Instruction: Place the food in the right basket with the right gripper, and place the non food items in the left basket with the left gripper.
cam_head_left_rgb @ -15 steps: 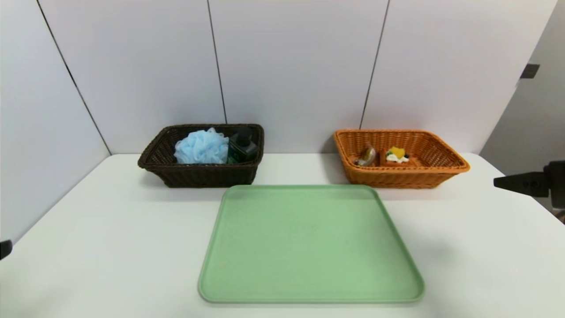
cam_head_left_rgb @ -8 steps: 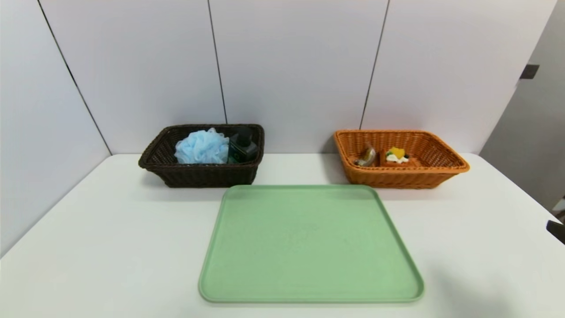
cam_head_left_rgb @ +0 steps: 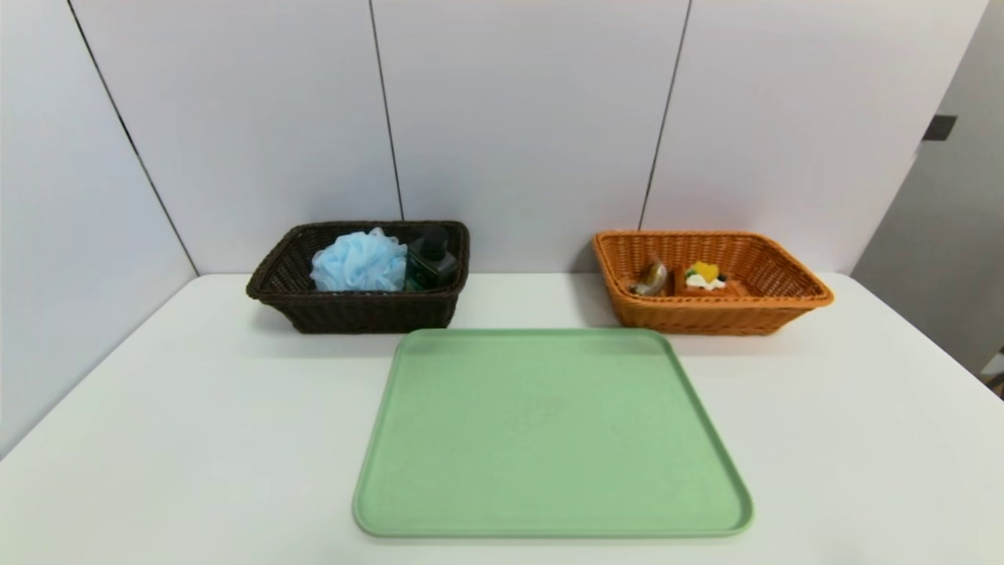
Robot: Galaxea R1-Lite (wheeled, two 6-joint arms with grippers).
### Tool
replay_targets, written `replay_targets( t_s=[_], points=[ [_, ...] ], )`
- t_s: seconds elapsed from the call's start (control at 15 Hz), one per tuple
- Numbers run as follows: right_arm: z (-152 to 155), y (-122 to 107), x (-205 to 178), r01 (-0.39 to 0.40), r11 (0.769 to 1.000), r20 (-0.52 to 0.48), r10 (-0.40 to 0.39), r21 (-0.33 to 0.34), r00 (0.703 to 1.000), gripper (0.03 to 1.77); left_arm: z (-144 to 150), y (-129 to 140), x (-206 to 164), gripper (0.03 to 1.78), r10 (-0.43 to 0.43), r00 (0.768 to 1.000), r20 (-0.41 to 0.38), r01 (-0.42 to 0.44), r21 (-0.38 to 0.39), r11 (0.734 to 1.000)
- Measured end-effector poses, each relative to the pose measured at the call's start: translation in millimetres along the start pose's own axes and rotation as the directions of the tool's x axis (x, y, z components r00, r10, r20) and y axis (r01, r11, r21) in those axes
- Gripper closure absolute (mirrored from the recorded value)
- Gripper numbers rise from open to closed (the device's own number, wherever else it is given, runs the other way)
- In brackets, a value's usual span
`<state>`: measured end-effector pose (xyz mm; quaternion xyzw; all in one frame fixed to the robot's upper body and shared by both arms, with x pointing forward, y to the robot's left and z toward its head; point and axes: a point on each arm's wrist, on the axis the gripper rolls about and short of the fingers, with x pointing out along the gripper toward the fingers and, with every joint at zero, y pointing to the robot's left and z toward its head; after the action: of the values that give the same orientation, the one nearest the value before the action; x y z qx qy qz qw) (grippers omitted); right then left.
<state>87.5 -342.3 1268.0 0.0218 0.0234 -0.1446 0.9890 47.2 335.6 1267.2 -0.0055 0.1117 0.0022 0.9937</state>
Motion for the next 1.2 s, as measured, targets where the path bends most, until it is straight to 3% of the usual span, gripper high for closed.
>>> replay_targets(
  t_s=[0.2,0.4,0.67,0.93,1.0,1.2],
  points=[
    [-10,-2,-13,-0.084,0.996,0.086,0.084,0.004,0.993,0.1,-7,-1,3,0.12,0.0,0.997,0.073,-0.001,0.013,1.0],
    [-28,-6,-27,-0.188,0.981,0.105,0.192,-0.049,0.976,0.1,-15,-1,3,0.12,-0.005,0.991,0.134,-0.001,0.039,0.999],
    [-41,-7,-31,-0.191,0.972,0.195,0.216,-0.138,0.957,0.1,-29,-2,-1,0.12,-0.053,0.977,0.208,0.032,0.105,0.994],
    [-53,-5,-22,-0.183,0.967,0.329,0.233,-0.177,0.915,0.1,-29,-2,5,0.12,-0.054,0.93,0.364,0.013,0.116,0.993],
    [-56,-4,-21,-0.183,0.966,0.318,0.235,-0.183,0.918,0.1,-32,-2,10,0.12,-0.055,0.918,0.392,0.007,0.125,0.992],
    [-76,-3,-16,-0.253,0.955,0.143,0.275,-0.152,0.951,0.1,-49,-2,28,0.12,-0.056,0.898,0.437,-0.016,0.16,0.987]
  ],
)
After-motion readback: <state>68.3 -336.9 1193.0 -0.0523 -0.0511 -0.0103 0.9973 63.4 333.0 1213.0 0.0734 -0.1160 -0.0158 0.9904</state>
